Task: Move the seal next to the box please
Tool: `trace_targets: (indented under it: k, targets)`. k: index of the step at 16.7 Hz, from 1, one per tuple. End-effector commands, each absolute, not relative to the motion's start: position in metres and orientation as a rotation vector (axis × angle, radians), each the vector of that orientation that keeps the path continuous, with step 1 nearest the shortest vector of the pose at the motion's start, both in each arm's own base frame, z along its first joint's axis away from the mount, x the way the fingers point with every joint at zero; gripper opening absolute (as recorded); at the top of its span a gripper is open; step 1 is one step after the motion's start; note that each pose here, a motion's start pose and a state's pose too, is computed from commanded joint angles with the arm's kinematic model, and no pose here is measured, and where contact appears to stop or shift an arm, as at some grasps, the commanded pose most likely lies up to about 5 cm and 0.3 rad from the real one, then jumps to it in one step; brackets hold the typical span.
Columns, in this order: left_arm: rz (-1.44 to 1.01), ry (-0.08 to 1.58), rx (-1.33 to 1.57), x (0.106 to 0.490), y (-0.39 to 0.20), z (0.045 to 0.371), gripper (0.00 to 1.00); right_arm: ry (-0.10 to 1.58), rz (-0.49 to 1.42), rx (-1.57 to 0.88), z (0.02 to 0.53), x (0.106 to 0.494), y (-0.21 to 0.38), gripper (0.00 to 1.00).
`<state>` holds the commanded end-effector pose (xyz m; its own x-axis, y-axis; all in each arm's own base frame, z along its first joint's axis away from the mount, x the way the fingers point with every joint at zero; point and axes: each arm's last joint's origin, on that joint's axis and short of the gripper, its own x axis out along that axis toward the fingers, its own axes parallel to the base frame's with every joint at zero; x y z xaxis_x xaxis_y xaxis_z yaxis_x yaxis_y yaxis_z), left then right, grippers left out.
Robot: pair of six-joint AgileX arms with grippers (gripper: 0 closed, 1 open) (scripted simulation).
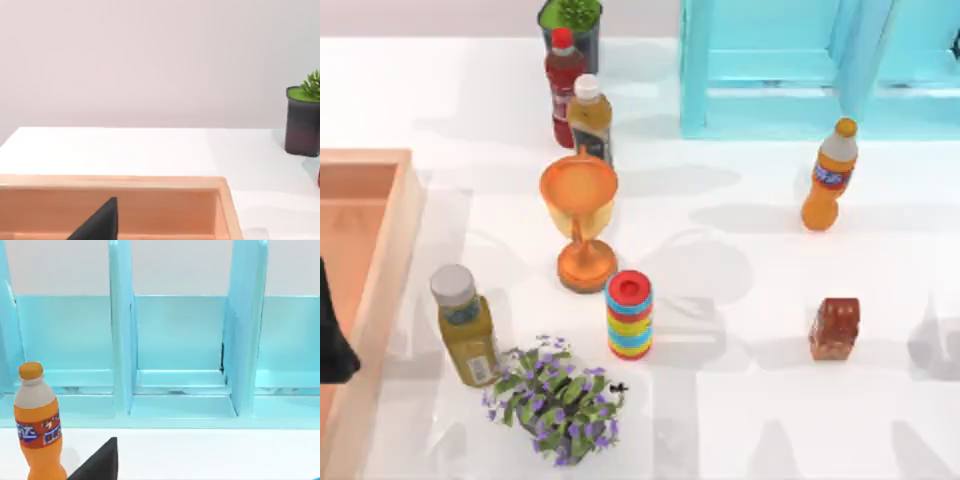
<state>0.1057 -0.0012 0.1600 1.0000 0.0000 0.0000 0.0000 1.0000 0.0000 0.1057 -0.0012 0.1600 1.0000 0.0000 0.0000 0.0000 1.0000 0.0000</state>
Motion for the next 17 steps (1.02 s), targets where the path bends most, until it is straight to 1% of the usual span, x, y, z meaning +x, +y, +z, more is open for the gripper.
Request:
trace_targets:
  k: [4, 7, 9, 12, 15, 17]
  targets:
    - [-0.018, 0.01, -0.01, 0.106, -0.003, 0.166, 1.0, 0.0, 0.0, 0.0, 0.16, 0.106, -0.001, 1.0]
    - [-0.089, 0.057, -0.054, 0.107, -0.011, 0.193, 1.0, 0.0, 0.0, 0.0, 0.16, 0.106, -0.001, 1.0]
    - [-0.154, 0.111, -0.096, 0.112, -0.019, 0.222, 1.0, 0.0, 0.0, 0.0, 0.16, 0.106, -0.001, 1.0]
    - [-0.26, 0.221, -0.164, 0.132, -0.04, 0.279, 1.0, 0.0, 0.0, 0.0, 0.16, 0.106, -0.001, 1.0]
    - [-0.359, 0.367, -0.226, 0.17, -0.079, 0.339, 1.0, 0.0, 0.0, 0.0, 0.16, 0.106, -0.001, 1.0]
    - [-0.41, 0.481, -0.254, 0.201, -0.118, 0.369, 1.0, 0.0, 0.0, 0.0, 0.16, 0.106, -0.001, 1.0]
